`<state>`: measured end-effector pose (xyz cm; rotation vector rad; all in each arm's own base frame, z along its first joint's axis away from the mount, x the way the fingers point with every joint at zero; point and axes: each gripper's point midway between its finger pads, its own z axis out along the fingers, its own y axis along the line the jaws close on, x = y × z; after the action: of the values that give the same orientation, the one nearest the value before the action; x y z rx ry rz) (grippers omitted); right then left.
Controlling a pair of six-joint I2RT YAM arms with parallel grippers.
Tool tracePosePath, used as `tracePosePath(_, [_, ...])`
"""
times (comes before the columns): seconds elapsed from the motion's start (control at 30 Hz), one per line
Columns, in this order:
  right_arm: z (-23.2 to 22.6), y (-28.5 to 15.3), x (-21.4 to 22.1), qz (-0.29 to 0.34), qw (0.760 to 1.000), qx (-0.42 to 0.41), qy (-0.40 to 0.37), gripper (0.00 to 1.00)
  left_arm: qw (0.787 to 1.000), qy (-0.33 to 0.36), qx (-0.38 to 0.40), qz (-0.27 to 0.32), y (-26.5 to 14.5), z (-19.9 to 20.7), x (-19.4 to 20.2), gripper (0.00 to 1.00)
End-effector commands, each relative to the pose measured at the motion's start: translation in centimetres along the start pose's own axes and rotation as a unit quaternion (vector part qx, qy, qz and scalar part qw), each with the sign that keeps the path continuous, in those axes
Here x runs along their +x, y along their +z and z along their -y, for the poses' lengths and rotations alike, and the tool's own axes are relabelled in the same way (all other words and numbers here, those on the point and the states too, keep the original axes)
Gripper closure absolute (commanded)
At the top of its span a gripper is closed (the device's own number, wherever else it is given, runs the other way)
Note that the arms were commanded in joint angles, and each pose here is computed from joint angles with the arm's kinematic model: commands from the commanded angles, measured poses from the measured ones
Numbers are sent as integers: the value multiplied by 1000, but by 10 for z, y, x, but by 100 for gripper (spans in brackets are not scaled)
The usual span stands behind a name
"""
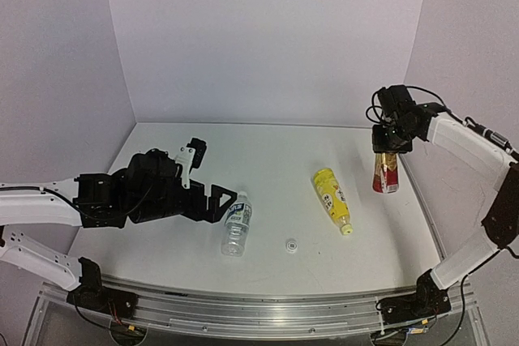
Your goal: Unscrew the bottle caps
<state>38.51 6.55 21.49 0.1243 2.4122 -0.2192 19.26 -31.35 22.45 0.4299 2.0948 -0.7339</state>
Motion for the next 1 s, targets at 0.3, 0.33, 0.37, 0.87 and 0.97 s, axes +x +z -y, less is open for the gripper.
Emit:
tracePosePath(0.3, [-33, 89, 59, -267, 960, -79, -29, 76, 999, -30, -24, 13, -3, -4, -13, 0])
tracePosePath(0.33, [-34, 91, 61, -279, 956, -82, -33, 73, 999, -32, -27, 11, -3, -5, -12, 0])
tracePosePath(0.37, [-35, 93, 63, -292, 952, -83, -36, 72, 999, -33, -30, 9, -3, -6, -12, 0])
tracePosePath(0.87, [-34, 151, 72, -347, 936, -36, -45, 48, 996, -63, -65, -16, 5, -18, 2, 0])
tracePosePath(0.97, [-36, 156, 70, -346, 936, -39, -45, 41, 994, -71, -78, -26, 9, -23, 6, 0])
